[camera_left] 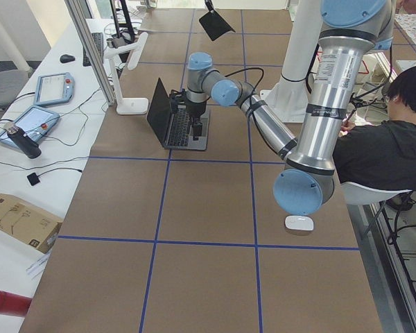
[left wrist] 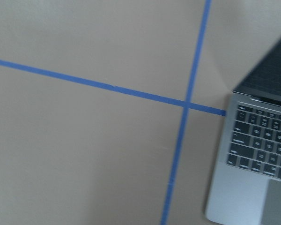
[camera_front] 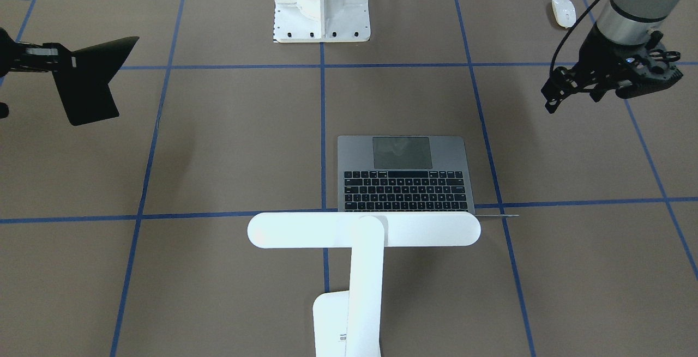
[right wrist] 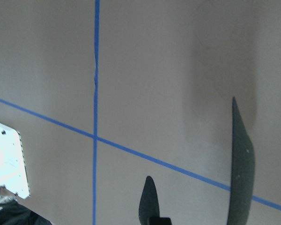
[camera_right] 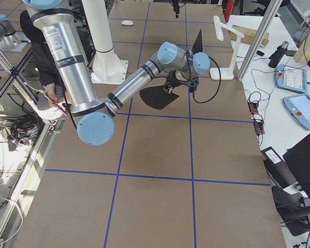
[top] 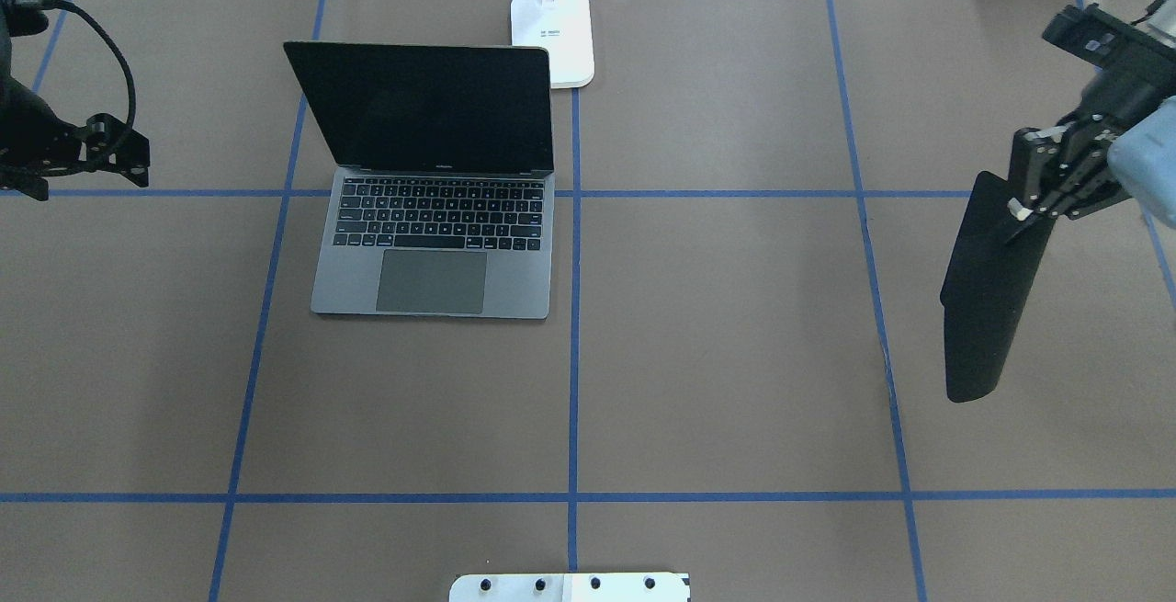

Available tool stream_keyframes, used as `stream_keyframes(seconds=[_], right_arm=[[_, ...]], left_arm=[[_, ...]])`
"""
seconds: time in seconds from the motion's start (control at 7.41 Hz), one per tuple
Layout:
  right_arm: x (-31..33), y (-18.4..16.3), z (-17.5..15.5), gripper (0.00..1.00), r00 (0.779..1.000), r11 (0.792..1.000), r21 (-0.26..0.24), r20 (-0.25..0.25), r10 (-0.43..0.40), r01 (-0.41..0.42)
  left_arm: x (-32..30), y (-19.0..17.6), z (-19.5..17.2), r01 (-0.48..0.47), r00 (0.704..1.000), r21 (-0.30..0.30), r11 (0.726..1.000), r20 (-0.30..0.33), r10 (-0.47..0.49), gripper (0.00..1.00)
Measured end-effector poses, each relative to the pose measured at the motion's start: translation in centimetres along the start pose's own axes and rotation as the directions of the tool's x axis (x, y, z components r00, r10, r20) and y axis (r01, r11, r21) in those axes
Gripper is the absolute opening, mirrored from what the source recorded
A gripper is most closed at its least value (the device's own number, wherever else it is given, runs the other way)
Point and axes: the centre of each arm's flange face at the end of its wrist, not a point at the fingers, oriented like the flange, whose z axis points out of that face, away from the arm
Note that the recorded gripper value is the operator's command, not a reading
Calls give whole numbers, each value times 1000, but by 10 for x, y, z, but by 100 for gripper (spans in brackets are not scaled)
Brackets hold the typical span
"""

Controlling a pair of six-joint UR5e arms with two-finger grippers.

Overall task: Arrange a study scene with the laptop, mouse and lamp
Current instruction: 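Carry the black mouse pad with the right gripper toward the laptop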

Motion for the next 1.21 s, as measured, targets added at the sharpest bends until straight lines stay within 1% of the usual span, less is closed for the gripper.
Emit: stream_keyframes(seconds=[0.13, 0.4, 0.54, 0.67, 0.94, 1.21], right_arm=[[-19, -17, 25, 0, 1000, 1000, 4, -13, 26, -26], [-48, -47, 79, 0, 994, 994, 40, -39, 103, -101], [-59, -62, 99, 0, 990, 989, 65, -44, 134, -131], [-72, -80, 115, 0, 988, 986, 86, -46, 145, -141], [-105, -118, 139, 0, 993, 989, 102, -43, 108, -103], [-141, -147, 158, 0, 997, 992, 114, -46, 54, -49]], left_arm=[[-26, -22, 2, -16, 1000, -6, 1000, 11, 16, 100], [-85, -62, 8, -53, 998, -32, 998, 22, 54, 99], [-102, -72, 8, -62, 998, -34, 998, 26, 63, 99], [-111, -77, 7, -64, 998, -32, 997, 27, 65, 99], [-118, -81, 8, -61, 998, -31, 998, 27, 62, 99], [-122, -84, 13, -56, 998, -35, 998, 30, 57, 99]])
